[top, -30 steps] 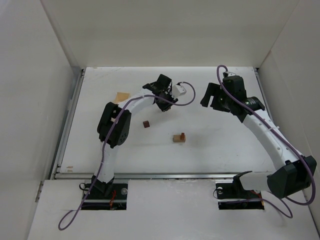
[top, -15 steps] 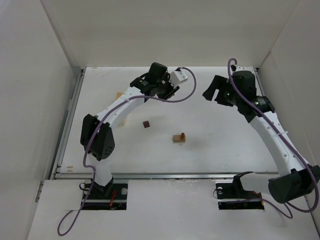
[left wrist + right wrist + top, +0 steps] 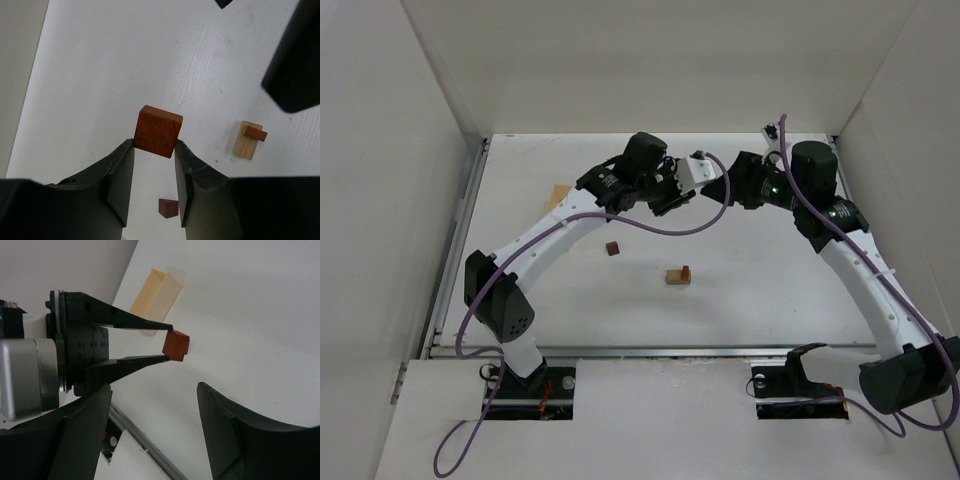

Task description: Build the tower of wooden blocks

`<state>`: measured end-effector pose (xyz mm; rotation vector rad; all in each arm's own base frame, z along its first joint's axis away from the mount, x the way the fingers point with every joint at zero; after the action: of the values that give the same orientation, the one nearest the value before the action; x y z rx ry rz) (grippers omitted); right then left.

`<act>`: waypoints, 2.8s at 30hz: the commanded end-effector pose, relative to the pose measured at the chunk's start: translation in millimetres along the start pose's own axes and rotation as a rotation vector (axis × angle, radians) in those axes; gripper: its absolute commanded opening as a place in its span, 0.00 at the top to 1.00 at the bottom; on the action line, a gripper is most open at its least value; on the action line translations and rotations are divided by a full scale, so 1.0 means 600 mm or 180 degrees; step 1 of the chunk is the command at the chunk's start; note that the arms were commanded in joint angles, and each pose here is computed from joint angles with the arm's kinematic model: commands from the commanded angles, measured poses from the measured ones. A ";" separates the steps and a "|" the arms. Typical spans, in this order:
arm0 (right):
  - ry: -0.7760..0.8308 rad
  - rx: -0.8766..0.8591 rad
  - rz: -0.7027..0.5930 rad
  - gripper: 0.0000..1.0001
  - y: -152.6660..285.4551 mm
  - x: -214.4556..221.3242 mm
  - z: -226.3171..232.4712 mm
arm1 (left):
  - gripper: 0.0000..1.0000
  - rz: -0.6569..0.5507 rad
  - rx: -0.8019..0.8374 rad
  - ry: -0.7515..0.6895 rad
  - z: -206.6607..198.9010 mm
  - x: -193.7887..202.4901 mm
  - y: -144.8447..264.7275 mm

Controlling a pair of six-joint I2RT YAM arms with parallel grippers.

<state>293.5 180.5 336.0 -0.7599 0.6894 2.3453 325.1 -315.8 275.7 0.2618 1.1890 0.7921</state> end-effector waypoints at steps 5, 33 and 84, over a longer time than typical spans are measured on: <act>-0.0055 -0.0301 -0.0072 0.27 -0.006 -0.009 0.021 | 1.00 -0.0099 -0.0041 -0.0143 -0.016 -0.031 0.028; -0.0426 -0.0200 0.0299 0.40 -0.085 0.034 -0.030 | 1.00 -0.0220 -0.0105 -0.0088 -0.016 -0.059 0.039; 0.0110 0.2226 0.0398 1.00 -0.120 0.153 -0.056 | 0.01 0.1277 -0.1711 0.1612 -0.030 0.251 0.151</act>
<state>297.9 252.6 237.4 -0.4816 1.3534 2.1287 291.1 -172.8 220.9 -0.0321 1.3529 1.4083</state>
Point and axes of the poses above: each gripper's point midway between its finger pads, its own y axis back along the fingers, its own z axis along the line the jaws close on, x = y × z, the point moved 3 cm from there along y, back along the fingers, and after that the axes turned 7 degrees about -y, right-handed, at the moved point
